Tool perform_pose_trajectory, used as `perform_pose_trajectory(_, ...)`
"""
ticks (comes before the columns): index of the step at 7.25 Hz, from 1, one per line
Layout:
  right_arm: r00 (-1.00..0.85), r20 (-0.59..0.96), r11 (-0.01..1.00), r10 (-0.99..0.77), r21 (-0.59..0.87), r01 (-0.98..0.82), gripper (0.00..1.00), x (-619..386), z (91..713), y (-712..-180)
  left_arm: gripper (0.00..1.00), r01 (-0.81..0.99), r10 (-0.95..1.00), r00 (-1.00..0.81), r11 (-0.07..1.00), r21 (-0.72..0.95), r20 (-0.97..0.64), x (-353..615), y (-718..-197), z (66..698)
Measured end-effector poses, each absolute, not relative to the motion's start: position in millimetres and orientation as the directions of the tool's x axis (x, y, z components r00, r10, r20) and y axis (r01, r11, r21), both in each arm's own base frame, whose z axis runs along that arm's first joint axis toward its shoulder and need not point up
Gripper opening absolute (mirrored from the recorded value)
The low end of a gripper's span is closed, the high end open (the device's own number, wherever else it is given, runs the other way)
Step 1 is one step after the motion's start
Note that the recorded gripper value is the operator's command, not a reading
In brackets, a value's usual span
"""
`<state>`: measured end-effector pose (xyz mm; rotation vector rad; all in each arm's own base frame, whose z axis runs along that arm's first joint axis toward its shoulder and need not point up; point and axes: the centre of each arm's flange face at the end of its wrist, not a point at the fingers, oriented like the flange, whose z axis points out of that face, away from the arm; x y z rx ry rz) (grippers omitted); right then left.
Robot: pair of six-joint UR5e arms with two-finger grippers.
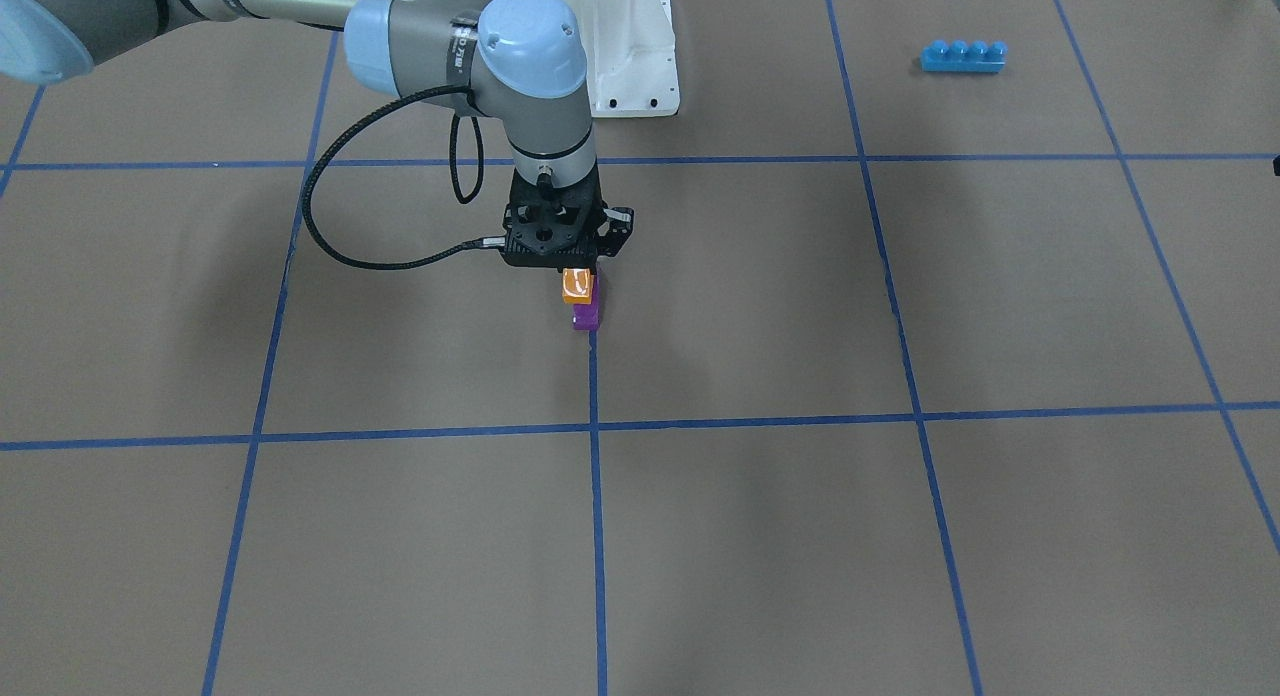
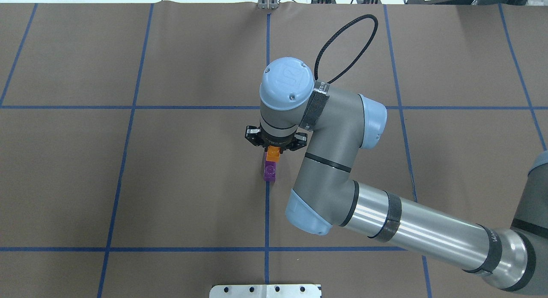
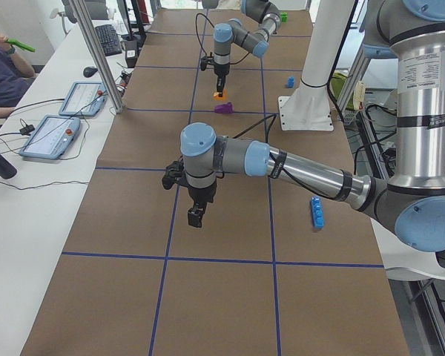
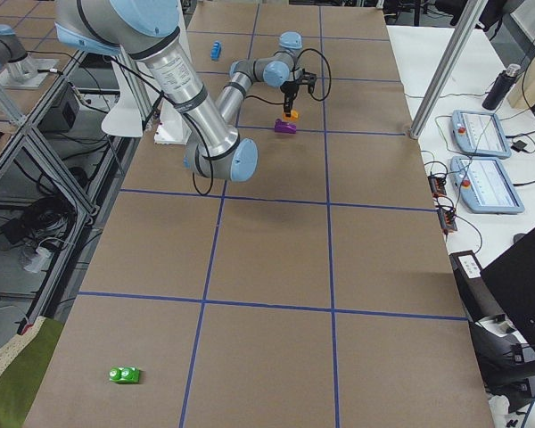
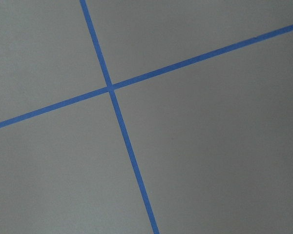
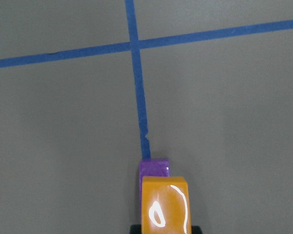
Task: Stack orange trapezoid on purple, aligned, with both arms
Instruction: 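Lower the orange block onto the purple block, aligning their edges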
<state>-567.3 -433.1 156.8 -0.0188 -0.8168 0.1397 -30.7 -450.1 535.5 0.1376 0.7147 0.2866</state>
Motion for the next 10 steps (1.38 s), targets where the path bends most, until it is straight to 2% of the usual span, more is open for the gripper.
perform_pose_trajectory(4, 0.696, 0.710, 0.994, 0.105, -0.062, -0.087, 0.00, -588, 159, -408, 1.00, -0.212, 0.304, 0.718, 0.952, 0.220, -0.626, -31, -450, 537)
perform_pose_trajectory(10, 0.717, 0.693, 0.995, 0.075, -0.006, -0.098, 0.00, -596, 165, -403, 1.00, -0.212, 0.306, 0.718, 0.952, 0.222, -0.625, -31, -450, 536)
